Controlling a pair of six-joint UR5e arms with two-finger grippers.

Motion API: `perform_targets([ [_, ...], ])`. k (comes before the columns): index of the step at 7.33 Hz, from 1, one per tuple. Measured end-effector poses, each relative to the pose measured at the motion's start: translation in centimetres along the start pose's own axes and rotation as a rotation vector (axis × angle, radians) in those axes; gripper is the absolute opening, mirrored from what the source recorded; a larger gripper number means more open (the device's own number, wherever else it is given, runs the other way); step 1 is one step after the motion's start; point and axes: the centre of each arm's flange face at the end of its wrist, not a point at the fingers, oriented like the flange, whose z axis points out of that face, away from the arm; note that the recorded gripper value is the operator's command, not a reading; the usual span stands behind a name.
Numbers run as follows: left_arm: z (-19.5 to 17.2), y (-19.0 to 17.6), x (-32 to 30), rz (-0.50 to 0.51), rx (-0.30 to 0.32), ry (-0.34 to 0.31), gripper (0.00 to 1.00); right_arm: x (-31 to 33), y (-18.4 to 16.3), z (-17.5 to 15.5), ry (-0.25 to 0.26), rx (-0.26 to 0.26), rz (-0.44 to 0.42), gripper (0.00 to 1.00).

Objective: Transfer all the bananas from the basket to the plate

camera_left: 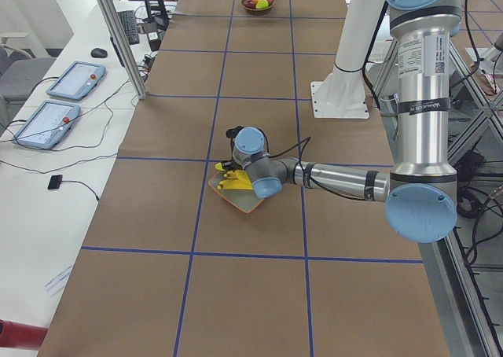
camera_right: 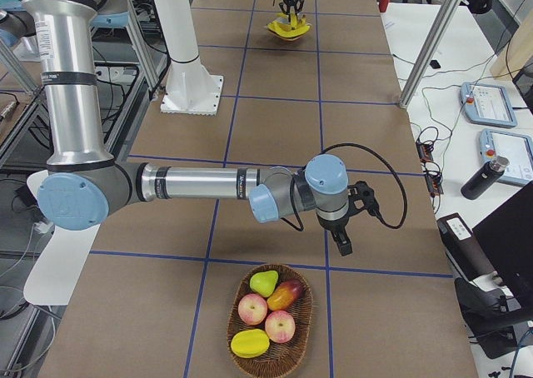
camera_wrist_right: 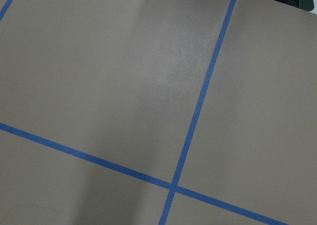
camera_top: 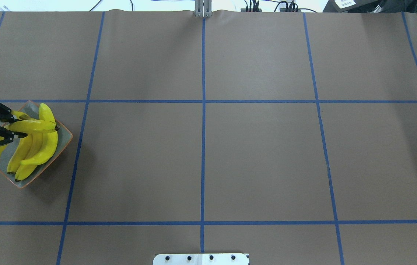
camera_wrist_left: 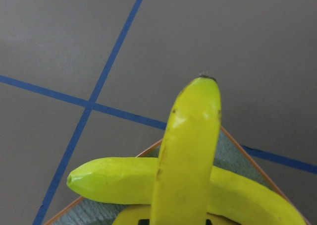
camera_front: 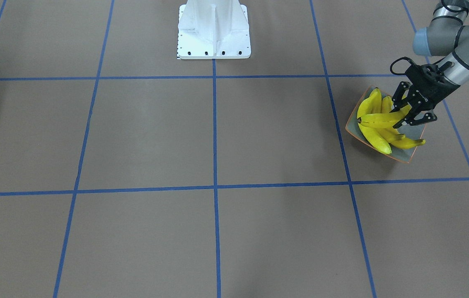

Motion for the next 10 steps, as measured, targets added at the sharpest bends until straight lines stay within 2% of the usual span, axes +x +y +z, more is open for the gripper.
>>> perform_targets([
  [1, 0.6, 0.7, -0.3, 0.009, -0.002, 0.0, 0.96, 0.1, 0.2, 0.0, 0.0, 0.0, -0.001, 1.0],
  [2, 0.9, 1.0, -0.5, 0.01, -0.002, 0.0, 1.0, 0.3, 0.3, -0.1, 0.001, 0.0, -0.001, 1.0],
  [4, 0.0, 0.7, -1.4, -0.02, 0.011, -0.019, 1.0, 0.6, 0.5, -0.4, 0.004, 0.004, 0.005, 1.0],
  [5, -1.2, 0.3, -2.6, -0.072, 0.028, -0.034, 0.99, 0.9, 0.6, -0.6, 0.007, 0.006, 0.009, 1.0],
  [7, -5.3, 0.5, -5.9, -0.298, 0.049, -0.049, 0.99, 2.0, 1.1, -0.7, 0.009, 0.004, 0.012, 1.0],
  [9, -10.1, 3.0, -9.9, -0.554, -0.011, -0.105, 0.98, 4.4, 2.6, -0.6, 0.007, -0.011, 0.046, 1.0],
  [10, -10.9, 4.4, -10.8, -0.647, -0.062, -0.112, 0.99, 5.3, 3.5, -0.2, 0.003, -0.028, 0.072, 1.0],
])
